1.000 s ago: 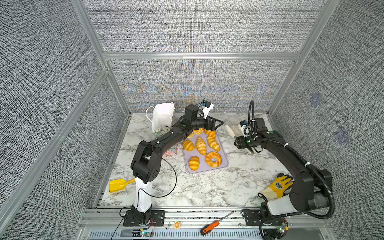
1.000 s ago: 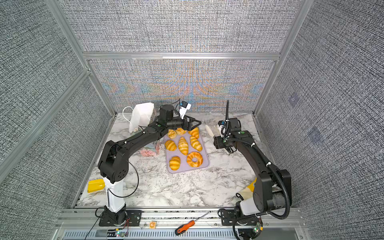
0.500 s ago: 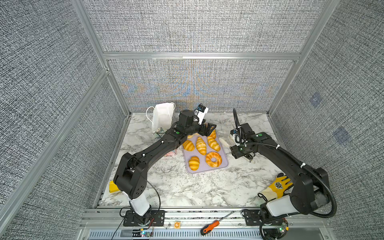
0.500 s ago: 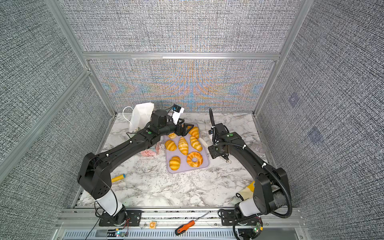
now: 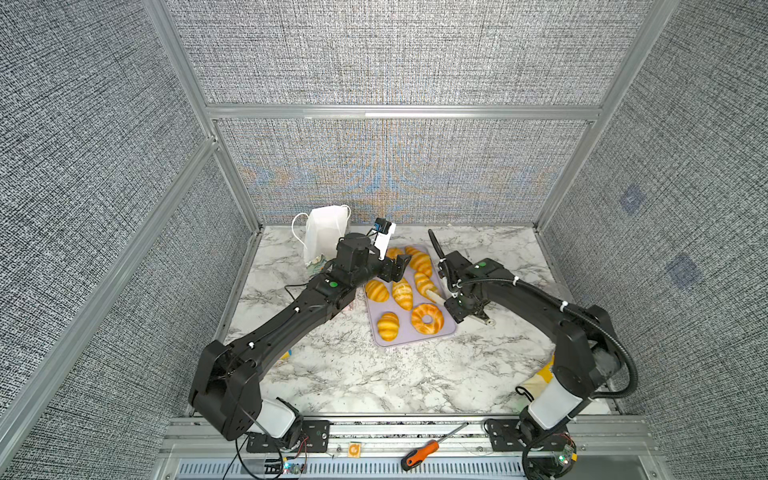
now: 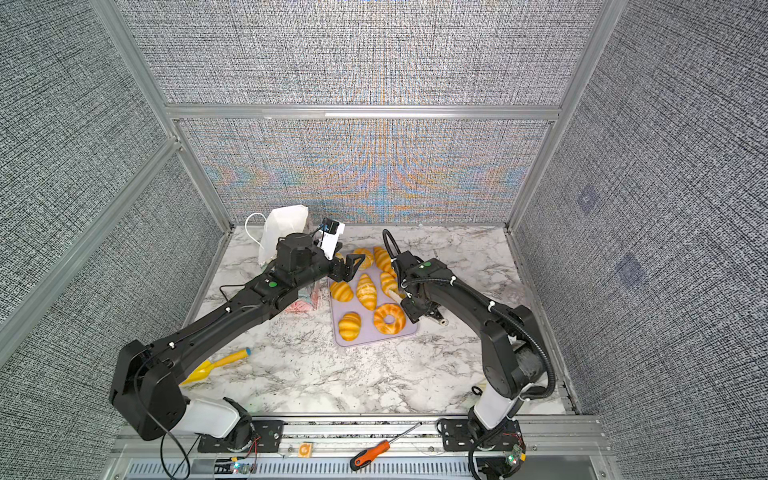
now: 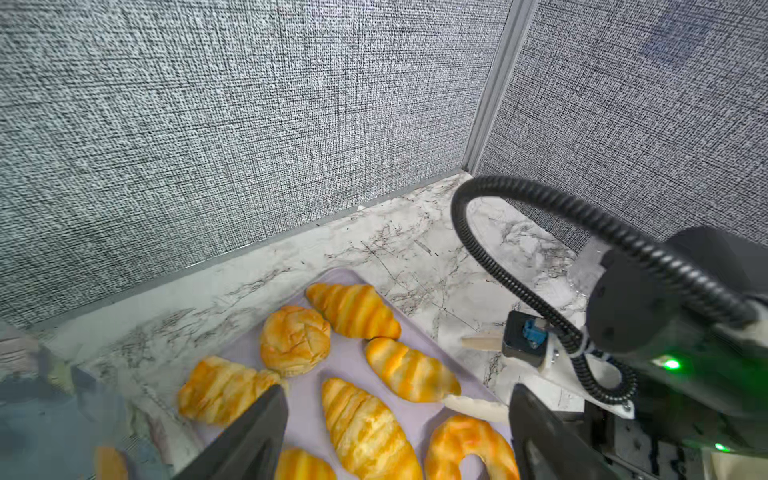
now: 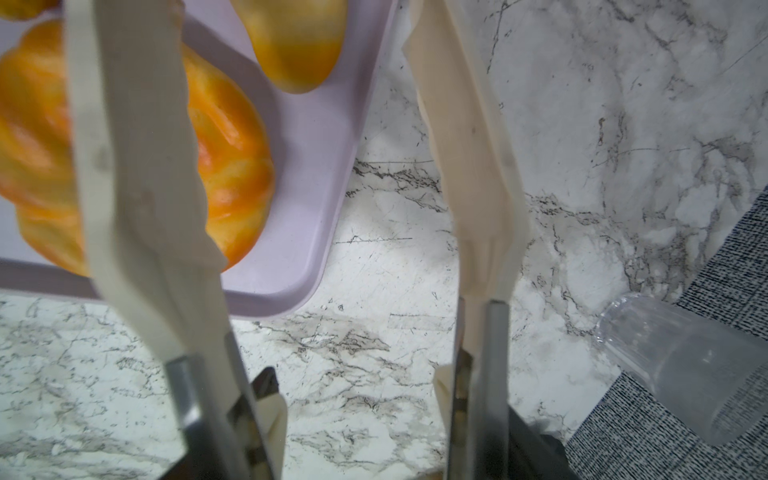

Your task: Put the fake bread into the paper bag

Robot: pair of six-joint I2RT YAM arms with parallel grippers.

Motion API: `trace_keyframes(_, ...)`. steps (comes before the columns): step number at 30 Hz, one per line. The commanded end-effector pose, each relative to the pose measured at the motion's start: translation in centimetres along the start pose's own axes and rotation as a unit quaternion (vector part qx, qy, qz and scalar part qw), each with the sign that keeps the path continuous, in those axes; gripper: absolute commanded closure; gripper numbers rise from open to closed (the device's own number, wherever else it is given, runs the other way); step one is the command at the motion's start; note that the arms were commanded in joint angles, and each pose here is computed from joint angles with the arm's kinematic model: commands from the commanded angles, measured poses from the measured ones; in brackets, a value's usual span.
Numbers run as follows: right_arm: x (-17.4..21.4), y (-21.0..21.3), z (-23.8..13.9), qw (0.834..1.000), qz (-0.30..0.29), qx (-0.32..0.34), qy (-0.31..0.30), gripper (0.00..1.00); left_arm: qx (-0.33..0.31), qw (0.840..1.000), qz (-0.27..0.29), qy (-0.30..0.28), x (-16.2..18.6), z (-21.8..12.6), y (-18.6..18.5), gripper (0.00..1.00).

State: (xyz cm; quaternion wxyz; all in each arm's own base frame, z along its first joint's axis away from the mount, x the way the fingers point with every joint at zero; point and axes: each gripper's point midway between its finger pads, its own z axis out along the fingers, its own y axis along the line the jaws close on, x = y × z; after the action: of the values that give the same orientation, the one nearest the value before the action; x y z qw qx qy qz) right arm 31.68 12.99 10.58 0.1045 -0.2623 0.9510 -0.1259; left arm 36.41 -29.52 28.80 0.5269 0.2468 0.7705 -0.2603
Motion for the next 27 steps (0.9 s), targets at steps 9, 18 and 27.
trace_keyframes(9,-1.2,-0.3,0.4,0.999,-0.03,0.025,0.032,0.29,-0.068,0.997,0.017,-0.022,-2.0,-4.4,1.3,0.14)
trace_keyframes(18,-1.1,-0.6,0.7,0.997,-0.056,0.031,0.054,0.27,-0.14,0.99,0.003,-0.008,-2.0,-8.0,3.3,0.14)
trace_keyframes(27,-2.0,0.2,1.0,0.995,-0.072,0.011,0.068,0.27,-0.224,0.974,-0.014,-0.013,-2.3,-12.0,5.7,0.12)
